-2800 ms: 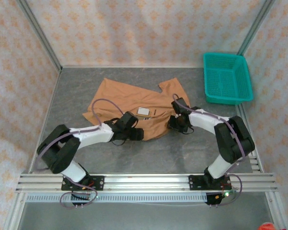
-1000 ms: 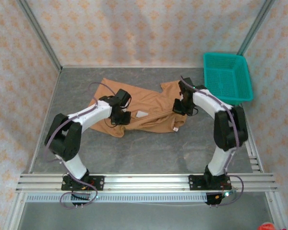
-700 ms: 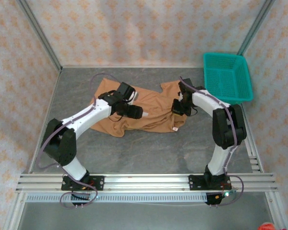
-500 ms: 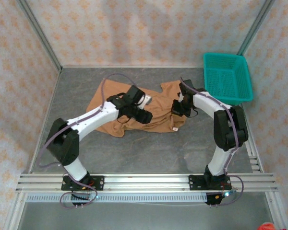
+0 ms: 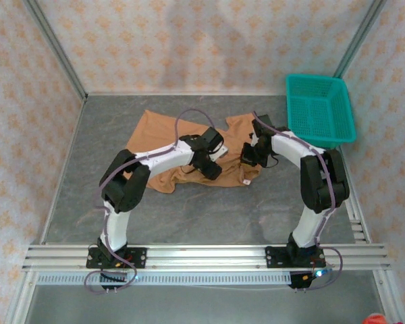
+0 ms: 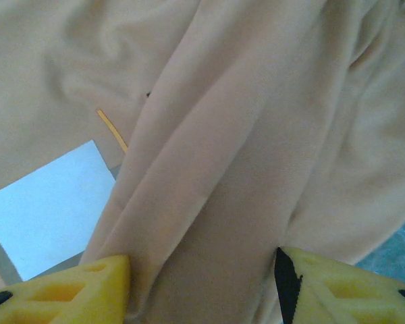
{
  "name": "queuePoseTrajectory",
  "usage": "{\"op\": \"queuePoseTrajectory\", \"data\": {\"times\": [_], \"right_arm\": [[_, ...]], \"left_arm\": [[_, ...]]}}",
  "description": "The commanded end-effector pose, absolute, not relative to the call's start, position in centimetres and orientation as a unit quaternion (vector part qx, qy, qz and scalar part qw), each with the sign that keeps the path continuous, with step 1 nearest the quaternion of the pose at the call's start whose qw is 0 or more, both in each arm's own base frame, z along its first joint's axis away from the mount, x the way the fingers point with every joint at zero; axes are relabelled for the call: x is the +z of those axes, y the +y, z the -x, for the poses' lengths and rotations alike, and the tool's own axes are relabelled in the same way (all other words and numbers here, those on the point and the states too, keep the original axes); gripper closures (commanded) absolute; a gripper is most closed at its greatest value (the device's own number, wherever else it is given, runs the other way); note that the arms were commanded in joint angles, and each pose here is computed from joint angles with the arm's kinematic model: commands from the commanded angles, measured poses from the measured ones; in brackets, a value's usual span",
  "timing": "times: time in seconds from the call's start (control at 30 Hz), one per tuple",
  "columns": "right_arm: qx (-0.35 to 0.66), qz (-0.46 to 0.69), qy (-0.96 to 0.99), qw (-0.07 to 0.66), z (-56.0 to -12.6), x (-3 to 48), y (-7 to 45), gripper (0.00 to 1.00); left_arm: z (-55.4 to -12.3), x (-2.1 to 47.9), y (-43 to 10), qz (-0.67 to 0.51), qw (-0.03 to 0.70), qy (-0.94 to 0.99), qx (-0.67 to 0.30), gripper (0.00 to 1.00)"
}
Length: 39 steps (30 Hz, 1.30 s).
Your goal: Fold the inside-out t-shirt
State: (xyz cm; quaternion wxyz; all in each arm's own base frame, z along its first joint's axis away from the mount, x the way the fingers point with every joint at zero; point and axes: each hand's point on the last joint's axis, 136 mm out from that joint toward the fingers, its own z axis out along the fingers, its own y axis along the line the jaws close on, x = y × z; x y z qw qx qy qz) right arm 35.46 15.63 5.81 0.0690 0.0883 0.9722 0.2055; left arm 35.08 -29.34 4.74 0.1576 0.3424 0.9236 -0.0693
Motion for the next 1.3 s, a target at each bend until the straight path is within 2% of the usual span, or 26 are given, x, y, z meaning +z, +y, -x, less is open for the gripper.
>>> {"op": "queuePoseTrajectory", "data": {"times": [0.0, 0.07, 0.2, 0.33, 0.6, 0.8, 0.87, 0.93, 1.0, 1.1, 1.27], "right_arm": [[0.210, -0.089, 0.970, 0.080, -35.5, 6.7, 15.5, 1.00], [0.211, -0.090, 0.970, 0.080, -35.5, 6.7, 15.6, 1.00], [0.209, -0.089, 0.971, 0.079, -35.5, 6.7, 15.5, 1.00], [0.197, -0.087, 0.974, 0.074, -35.3, 6.1, 15.2, 1.00], [0.156, -0.088, 0.981, 0.068, -34.7, 4.8, 13.7, 1.00], [0.145, -0.094, 0.980, 0.094, -35.5, 6.8, 13.7, 1.00], [0.167, -0.094, 0.975, 0.109, -35.4, 8.5, 14.7, 0.89], [0.186, -0.098, 0.969, 0.127, -34.9, 10.2, 15.5, 0.69], [0.205, -0.102, 0.963, 0.145, -34.0, 11.4, 16.4, 0.59], [0.253, -0.127, 0.945, 0.162, -32.8, 12.3, 18.0, 0.59], [0.391, -0.183, 0.880, 0.197, -33.1, 13.2, 23.3, 0.70]], "left_arm": [[-35.2, 4.6, -29.2, -0.359, 0.157, 0.919, -0.045, 0.41], [-35.4, 4.2, -29.0, -0.355, 0.156, 0.921, -0.034, 0.49], [-35.9, 5.0, -28.8, -0.346, 0.159, 0.924, -0.026, 0.79], [-36.4, 7.1, -29.0, -0.337, 0.169, 0.926, -0.026, 0.99], [-36.2, 13.5, -29.3, -0.314, 0.207, 0.924, -0.065, 1.00], [-36.1, 15.5, -29.5, -0.249, 0.203, 0.926, -0.200, 1.00], [-36.1, 15.1, -29.5, -0.227, 0.192, 0.925, -0.237, 1.00], [-36.2, 14.6, -29.7, -0.213, 0.184, 0.924, -0.260, 1.00], [-36.1, 14.1, -29.8, -0.204, 0.177, 0.924, -0.271, 1.00], [-35.9, 13.3, -30.1, -0.198, 0.166, 0.925, -0.280, 1.00], [-35.7, 12.3, -30.3, -0.190, 0.153, 0.926, -0.287, 1.00]]}}
